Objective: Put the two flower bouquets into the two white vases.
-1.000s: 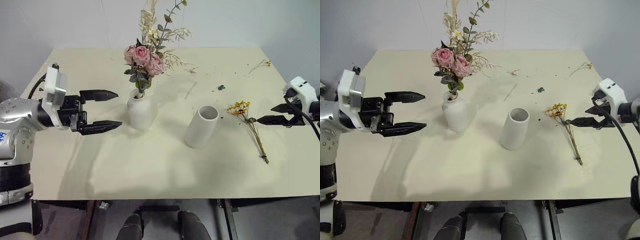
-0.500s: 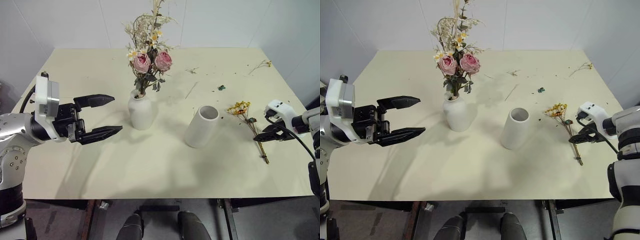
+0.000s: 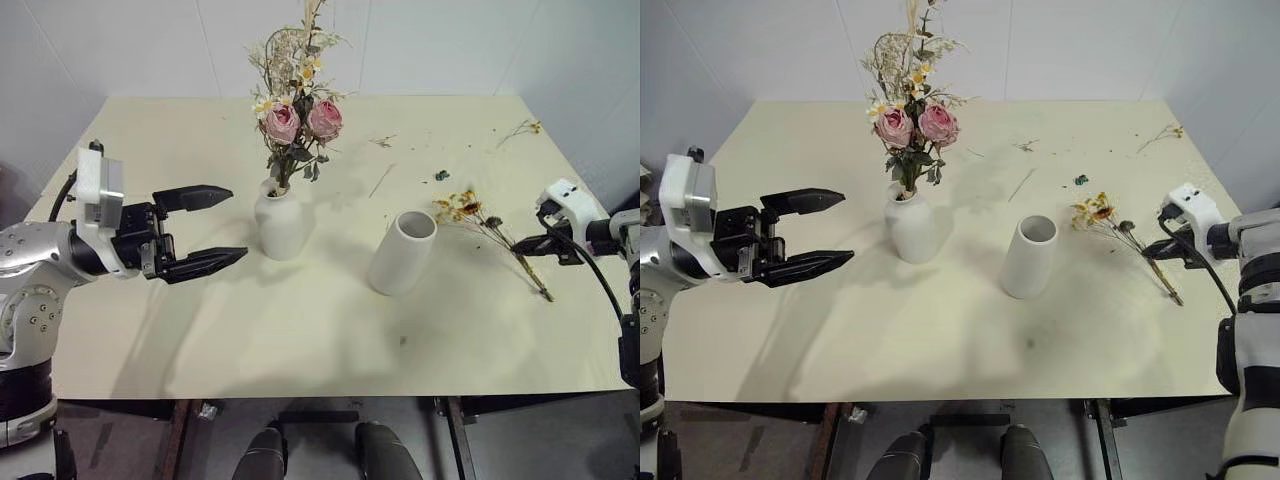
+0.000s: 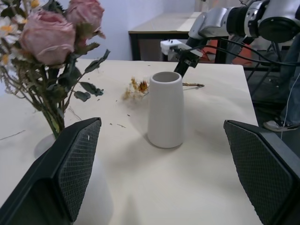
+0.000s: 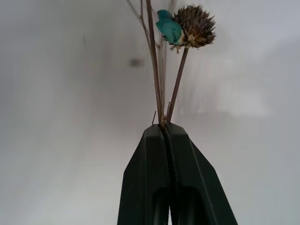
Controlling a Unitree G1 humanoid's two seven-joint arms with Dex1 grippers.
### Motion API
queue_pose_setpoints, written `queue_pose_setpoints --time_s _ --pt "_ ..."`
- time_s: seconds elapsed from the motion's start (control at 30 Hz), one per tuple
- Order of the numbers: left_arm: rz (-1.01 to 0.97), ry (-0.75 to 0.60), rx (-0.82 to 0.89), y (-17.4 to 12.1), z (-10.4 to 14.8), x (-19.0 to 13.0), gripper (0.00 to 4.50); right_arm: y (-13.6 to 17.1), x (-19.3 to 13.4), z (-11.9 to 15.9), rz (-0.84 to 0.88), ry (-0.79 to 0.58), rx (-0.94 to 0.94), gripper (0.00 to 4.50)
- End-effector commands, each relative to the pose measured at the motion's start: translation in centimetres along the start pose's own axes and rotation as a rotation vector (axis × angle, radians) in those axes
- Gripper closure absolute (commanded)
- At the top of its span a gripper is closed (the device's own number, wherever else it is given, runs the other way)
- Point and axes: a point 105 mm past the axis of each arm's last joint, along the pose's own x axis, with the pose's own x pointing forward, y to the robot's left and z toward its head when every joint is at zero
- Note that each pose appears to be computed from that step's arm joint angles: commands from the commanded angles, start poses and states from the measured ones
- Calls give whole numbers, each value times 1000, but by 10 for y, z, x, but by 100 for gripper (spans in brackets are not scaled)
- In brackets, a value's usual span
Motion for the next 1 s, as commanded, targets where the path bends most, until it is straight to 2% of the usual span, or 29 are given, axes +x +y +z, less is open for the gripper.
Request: queue_pose_setpoints --time_s 0.03,0.17,0.27,0.37,0.5,0.63,0.8,1.0 --pt "0 -31 36 7 5 4 0 -3 -29 57 -37 -347 -56 446" --pt "-8 -44 16 15 -2 9 0 40 -59 111 85 -750 -164 446" --pt "-26 -47 -3 18 -7 12 0 64 -78 135 120 -942 -90 446" --pt "-42 -47 -16 19 -10 17 0 104 -100 156 257 -1118 -64 446" --pt "-51 -47 -21 21 -12 20 0 137 -108 163 358 -1174 -35 446" --pt "-58 -43 -20 22 -12 23 0 158 -101 154 432 -1140 6 446" --pt "-58 -49 -10 23 -9 25 0 162 -83 136 411 -1103 22 446" --pt "-55 -54 0 23 -5 26 0 153 -64 121 348 -1107 49 446"
